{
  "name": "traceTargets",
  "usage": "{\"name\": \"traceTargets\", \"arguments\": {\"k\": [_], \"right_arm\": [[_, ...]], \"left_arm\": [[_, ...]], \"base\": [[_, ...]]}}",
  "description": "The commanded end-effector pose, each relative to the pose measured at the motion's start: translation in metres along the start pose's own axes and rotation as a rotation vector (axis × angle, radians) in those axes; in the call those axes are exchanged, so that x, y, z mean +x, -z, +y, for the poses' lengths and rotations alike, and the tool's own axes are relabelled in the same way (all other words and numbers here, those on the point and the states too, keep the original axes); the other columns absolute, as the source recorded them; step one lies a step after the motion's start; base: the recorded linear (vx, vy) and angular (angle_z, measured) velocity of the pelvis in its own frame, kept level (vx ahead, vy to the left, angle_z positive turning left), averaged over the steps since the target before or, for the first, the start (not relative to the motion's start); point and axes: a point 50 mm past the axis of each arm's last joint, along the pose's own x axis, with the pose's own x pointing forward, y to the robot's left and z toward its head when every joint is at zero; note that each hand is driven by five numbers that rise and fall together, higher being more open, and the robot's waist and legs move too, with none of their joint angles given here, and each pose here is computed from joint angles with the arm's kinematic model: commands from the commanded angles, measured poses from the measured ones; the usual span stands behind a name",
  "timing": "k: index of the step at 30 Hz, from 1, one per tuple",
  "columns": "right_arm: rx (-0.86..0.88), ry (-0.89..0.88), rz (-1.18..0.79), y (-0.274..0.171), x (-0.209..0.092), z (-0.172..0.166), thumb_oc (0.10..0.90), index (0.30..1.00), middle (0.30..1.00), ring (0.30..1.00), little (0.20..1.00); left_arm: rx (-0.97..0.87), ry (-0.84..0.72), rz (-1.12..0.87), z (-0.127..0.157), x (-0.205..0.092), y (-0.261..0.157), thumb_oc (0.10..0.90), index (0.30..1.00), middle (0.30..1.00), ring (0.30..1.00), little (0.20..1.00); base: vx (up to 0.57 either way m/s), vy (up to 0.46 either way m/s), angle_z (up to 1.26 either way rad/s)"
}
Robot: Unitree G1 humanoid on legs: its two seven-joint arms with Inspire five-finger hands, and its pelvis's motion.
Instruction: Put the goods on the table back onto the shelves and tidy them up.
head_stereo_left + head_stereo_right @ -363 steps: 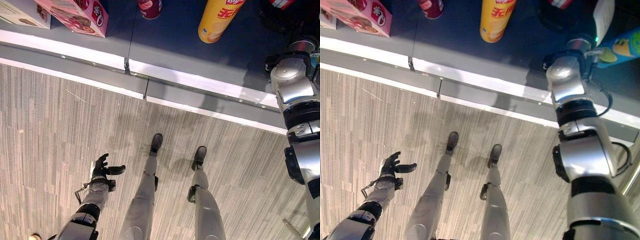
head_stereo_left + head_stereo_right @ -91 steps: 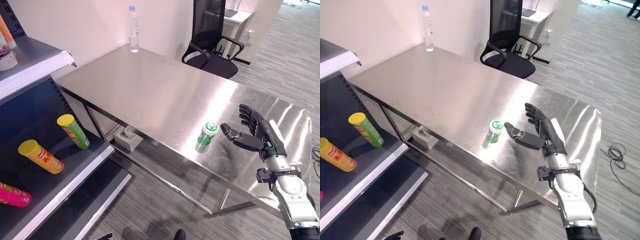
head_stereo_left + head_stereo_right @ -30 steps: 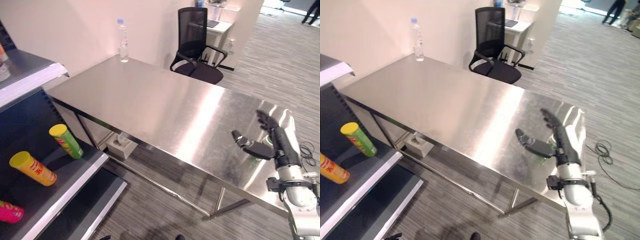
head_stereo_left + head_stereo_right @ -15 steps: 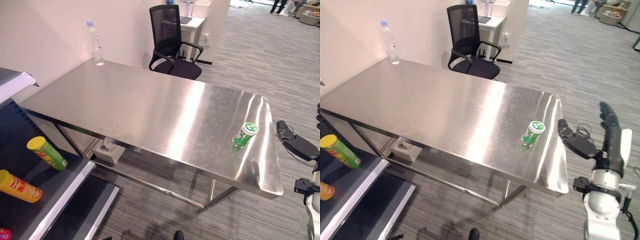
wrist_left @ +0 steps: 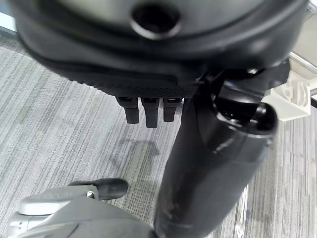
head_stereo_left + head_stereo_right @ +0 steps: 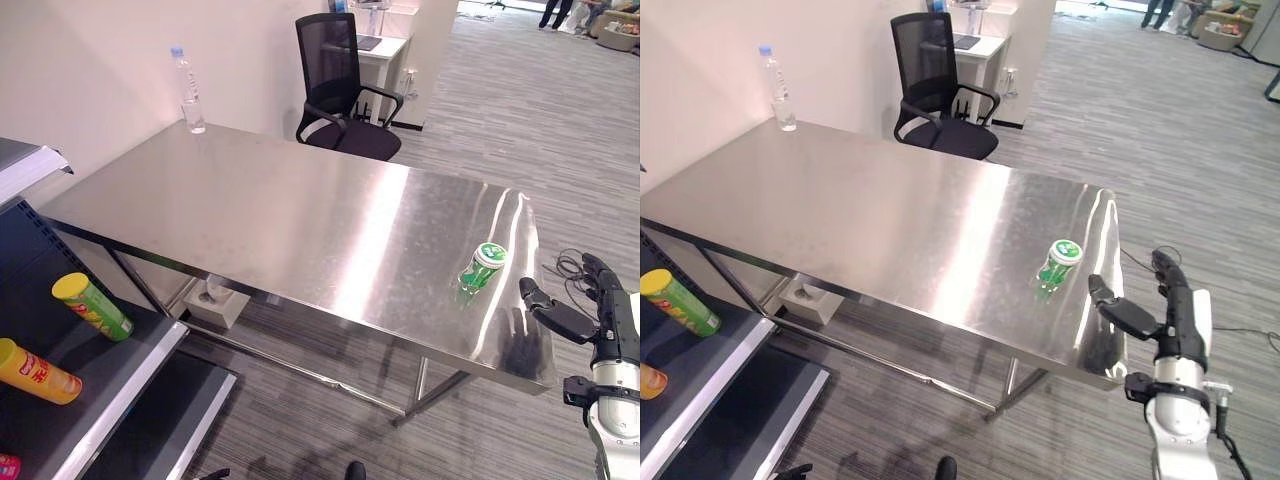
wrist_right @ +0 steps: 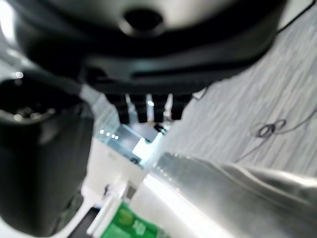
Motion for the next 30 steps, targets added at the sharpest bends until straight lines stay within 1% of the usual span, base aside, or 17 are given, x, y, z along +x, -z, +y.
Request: {"name": "traceTargets", "arguments": {"k": [1,6,16,18,23,30], "right_arm": [[0.009,0.117,-0.253,-0.053,0.027,-0.030,0.800,0.900,0.900,0.900,0.900],[-0.027,0.085,-0.242,-0.051,0.029,-0.026,0.800,0.900,0.900,0.900,0.900],[-0.032,-0.013,-0.242,-0.053,0.033,-0.007,0.800,0.900,0.900,0.900,0.900],[-0.007,-0.026,-0.236,-0.053,0.036,-0.001,0.800,0.900,0.900,0.900,0.900],[-0.011,-0.039,-0.236,-0.054,0.039,0.004,0.800,0.900,0.900,0.900,0.900],[-0.079,-0.024,-0.243,-0.057,0.043,0.002,0.800,0.900,0.900,0.900,0.900]], "left_arm": [[0.052,-0.016,-0.025,0.011,0.003,-0.010,0.800,0.900,0.900,0.900,0.900],[0.050,-0.017,-0.004,0.011,0.002,-0.005,0.800,0.900,0.900,0.900,0.900],[0.054,-0.008,-0.024,0.009,0.002,-0.009,0.800,0.900,0.900,0.900,0.900],[0.057,-0.009,-0.022,0.010,0.002,-0.008,0.800,0.900,0.900,0.900,0.900],[0.052,-0.014,-0.009,0.011,0.002,-0.004,0.800,0.900,0.900,0.900,0.900],[0.038,-0.023,0.001,0.010,0.001,-0.001,0.800,0.900,0.900,0.900,0.900]], "base": [[0.00,0.000,0.00],[0.00,-0.010,0.06],[0.00,-0.001,0.01],[0.00,0.002,0.04],[0.00,0.005,0.04],[0.00,0.002,0.02]]}}
